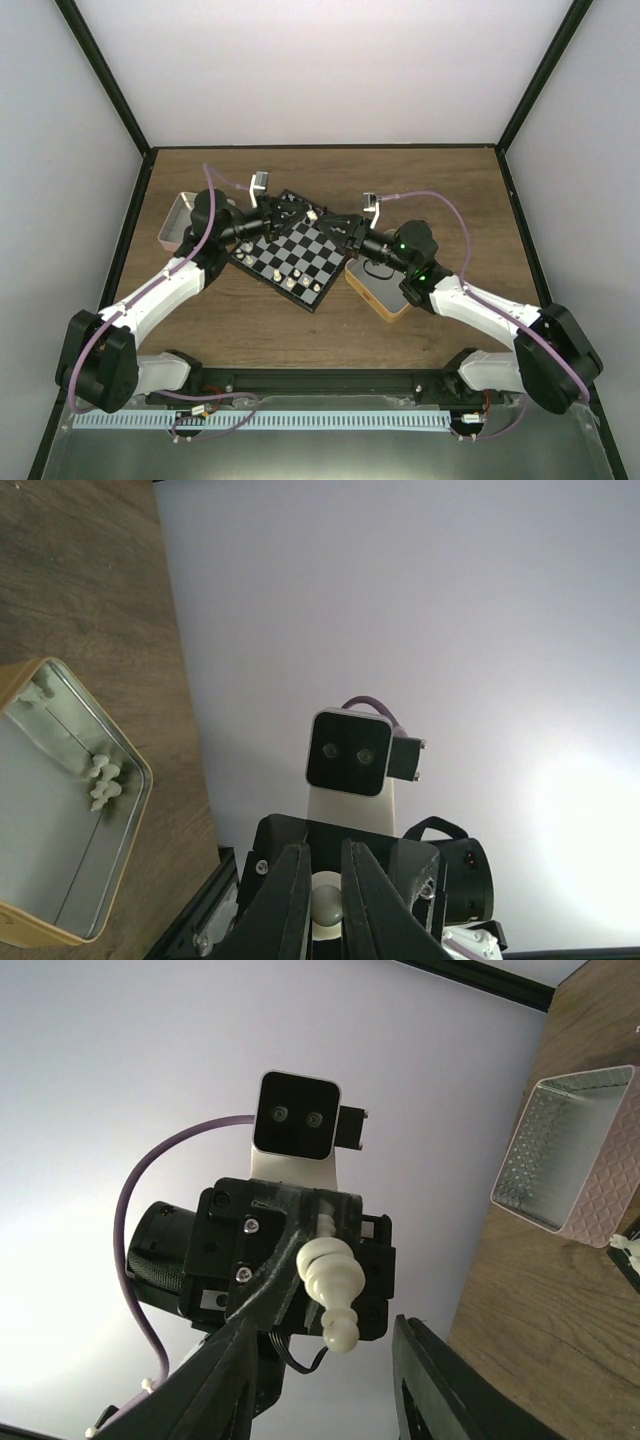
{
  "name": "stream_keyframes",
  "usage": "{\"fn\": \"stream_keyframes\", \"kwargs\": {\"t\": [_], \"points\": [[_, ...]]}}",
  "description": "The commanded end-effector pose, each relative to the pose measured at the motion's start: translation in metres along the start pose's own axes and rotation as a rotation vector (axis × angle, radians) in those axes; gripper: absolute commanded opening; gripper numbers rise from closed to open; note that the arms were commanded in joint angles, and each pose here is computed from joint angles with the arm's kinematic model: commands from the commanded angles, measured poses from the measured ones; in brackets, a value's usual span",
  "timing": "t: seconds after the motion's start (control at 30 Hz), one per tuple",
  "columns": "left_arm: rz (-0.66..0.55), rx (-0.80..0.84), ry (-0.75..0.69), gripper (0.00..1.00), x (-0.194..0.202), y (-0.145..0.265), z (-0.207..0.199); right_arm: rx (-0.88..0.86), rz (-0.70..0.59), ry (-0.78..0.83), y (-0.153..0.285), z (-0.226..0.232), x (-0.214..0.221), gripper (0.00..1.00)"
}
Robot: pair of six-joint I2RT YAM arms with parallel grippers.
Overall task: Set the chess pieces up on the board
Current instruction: Pick up the chess piece from the storage box.
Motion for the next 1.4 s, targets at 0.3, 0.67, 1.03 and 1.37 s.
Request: {"fn": "stream_keyframes", "kwargs": {"t": [0.3,0.67,1.03,1.37], "points": [[0.010,0.043,-0.027,0.04,0.007,0.005,-0.010,-0.067,-0.051,0.017,-0.011,0.023,-0.017,0.30],[-0.006,0.042,-0.027,0.04,0.006,0.006,-0.008,-0.099,-0.004,0.005,-0.012,0.028,-0.013,0.26],[-0.041,-0.005,-0.049,0.04,0.001,0.006,0.002,-0.005,0.016,-0.008,-0.013,0.012,-0.009,0.12],[-0.214,-0.465,-0.231,0.04,-0.017,0.028,0.070,0.522,0.104,0.165,0.019,-0.066,0.012,0.35]]}}
Point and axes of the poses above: each gripper's point midway between its finger pads, its own y axis back along the fingers, its own z axis along the line the jaws close on, x = y × z, the point moved 5 cm from there along y, back along the fingers, and after that the axes turned 8 degrees about y, right-handed, at the moved point
